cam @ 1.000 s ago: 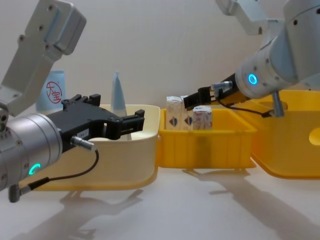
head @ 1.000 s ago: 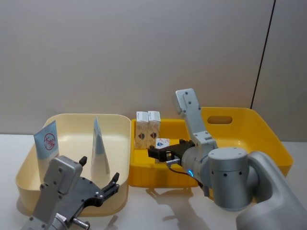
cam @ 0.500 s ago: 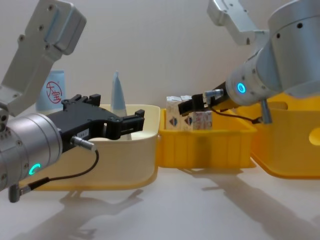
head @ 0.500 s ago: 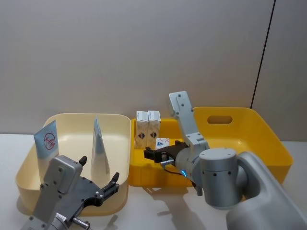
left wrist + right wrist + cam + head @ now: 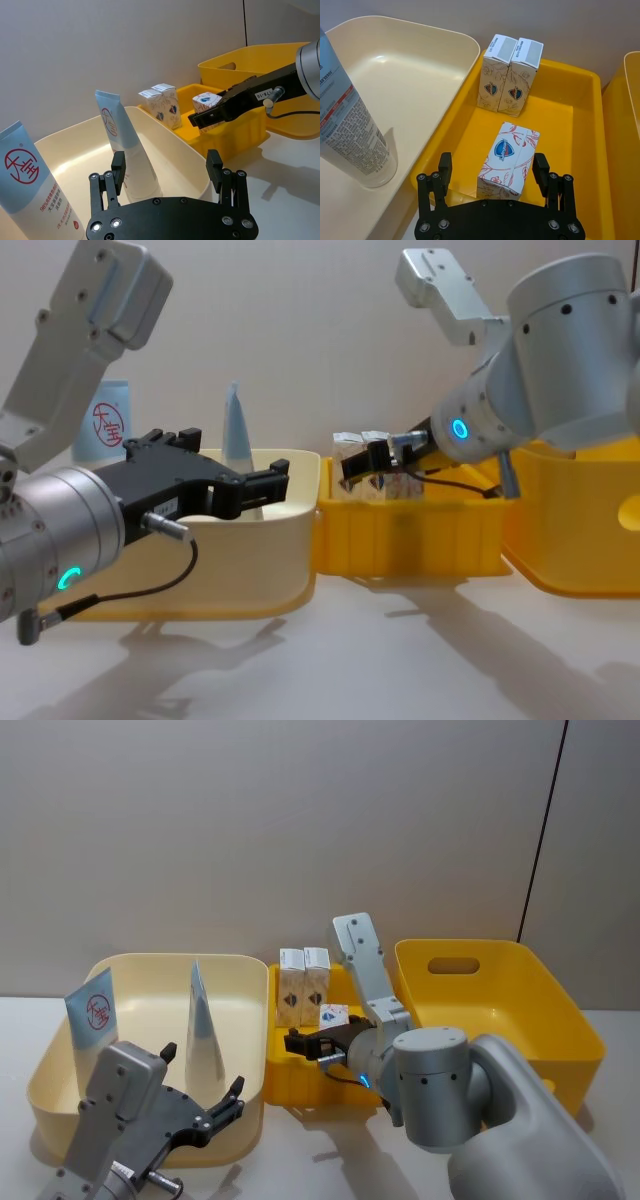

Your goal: Bimanual collaborative sorting of washing and personal care products

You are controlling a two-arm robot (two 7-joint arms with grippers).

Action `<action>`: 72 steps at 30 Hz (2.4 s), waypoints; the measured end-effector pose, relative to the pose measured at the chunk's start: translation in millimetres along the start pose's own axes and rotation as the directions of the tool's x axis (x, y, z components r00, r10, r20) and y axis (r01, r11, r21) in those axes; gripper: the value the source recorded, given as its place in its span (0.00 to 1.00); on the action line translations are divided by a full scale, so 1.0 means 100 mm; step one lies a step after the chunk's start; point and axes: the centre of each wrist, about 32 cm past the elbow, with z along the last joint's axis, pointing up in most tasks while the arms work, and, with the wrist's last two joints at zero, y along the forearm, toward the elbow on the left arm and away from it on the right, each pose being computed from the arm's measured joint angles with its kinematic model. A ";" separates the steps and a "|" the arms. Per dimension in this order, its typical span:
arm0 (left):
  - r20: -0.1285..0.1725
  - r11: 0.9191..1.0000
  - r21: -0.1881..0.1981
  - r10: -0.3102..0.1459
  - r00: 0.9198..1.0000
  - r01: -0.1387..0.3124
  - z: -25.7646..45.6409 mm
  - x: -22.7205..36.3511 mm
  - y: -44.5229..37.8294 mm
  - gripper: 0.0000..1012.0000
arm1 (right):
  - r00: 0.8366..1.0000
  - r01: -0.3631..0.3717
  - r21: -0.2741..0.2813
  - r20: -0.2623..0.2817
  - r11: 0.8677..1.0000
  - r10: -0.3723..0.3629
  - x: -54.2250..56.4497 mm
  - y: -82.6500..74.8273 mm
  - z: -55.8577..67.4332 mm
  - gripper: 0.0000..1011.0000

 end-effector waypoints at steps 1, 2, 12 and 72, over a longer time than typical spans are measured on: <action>0.000 1.000 0.000 0.000 1.000 0.000 0.000 0.000 0.000 0.99 | 1.000 0.002 -0.001 0.000 1.000 -0.002 -0.01 0.01 0.00 0.99; 0.000 1.000 0.000 0.000 1.000 0.000 0.000 0.000 0.000 0.99 | 1.000 0.002 -0.001 0.000 1.000 -0.002 -0.01 0.01 0.00 0.99; 0.000 1.000 0.000 0.000 1.000 0.000 0.000 0.000 0.000 0.99 | 1.000 0.014 -0.006 -0.003 1.000 -0.014 -0.03 0.05 -0.02 0.99; 0.000 1.000 0.000 0.000 1.000 0.000 0.000 0.000 0.000 0.99 | 1.000 0.019 0.055 0.007 0.998 -0.019 -0.05 0.03 0.02 0.45</action>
